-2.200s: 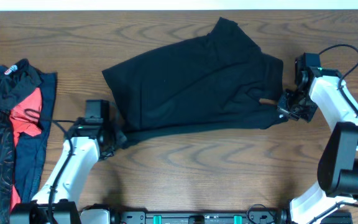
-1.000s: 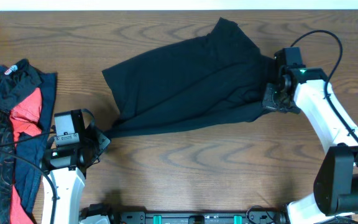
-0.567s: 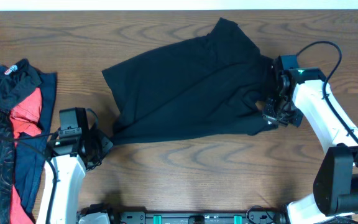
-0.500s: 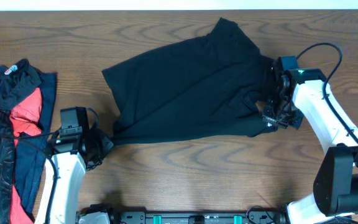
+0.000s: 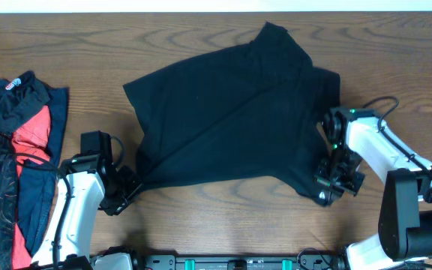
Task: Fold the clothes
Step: 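Pull the shirt's near corners apart to flatten it, then release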
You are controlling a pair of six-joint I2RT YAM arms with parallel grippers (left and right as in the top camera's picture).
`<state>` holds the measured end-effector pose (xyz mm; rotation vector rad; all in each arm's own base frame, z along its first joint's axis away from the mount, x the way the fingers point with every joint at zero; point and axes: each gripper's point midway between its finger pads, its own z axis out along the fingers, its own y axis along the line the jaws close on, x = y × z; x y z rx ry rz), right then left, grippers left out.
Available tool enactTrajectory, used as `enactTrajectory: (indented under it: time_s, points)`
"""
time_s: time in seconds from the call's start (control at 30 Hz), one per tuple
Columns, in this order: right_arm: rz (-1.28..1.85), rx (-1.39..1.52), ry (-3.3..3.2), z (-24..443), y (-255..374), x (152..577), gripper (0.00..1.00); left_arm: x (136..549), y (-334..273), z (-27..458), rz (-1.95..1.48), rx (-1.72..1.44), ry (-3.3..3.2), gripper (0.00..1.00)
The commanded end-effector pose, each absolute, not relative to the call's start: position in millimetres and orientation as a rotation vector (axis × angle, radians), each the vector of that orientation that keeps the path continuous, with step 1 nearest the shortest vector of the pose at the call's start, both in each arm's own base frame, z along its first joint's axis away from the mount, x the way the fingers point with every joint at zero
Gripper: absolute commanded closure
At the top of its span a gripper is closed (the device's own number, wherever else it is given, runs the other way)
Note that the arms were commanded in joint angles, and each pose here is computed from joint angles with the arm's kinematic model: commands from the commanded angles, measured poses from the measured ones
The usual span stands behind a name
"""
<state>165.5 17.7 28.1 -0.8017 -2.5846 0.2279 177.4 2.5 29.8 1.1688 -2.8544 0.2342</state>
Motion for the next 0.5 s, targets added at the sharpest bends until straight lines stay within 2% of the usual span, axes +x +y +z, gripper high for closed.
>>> enactTrajectory:
  time_s: [0.0,0.47]
  points:
    - [0.17,-0.85,-2.516,24.1,28.1,146.3,0.99,172.7,-8.2,31.5,0.256,1.086,-2.848,0.94]
    - [0.155,-0.852,-2.348,12.4,35.8,92.7,0.99,125.3,-75.8,31.5,0.194,0.83,-2.75,0.94]
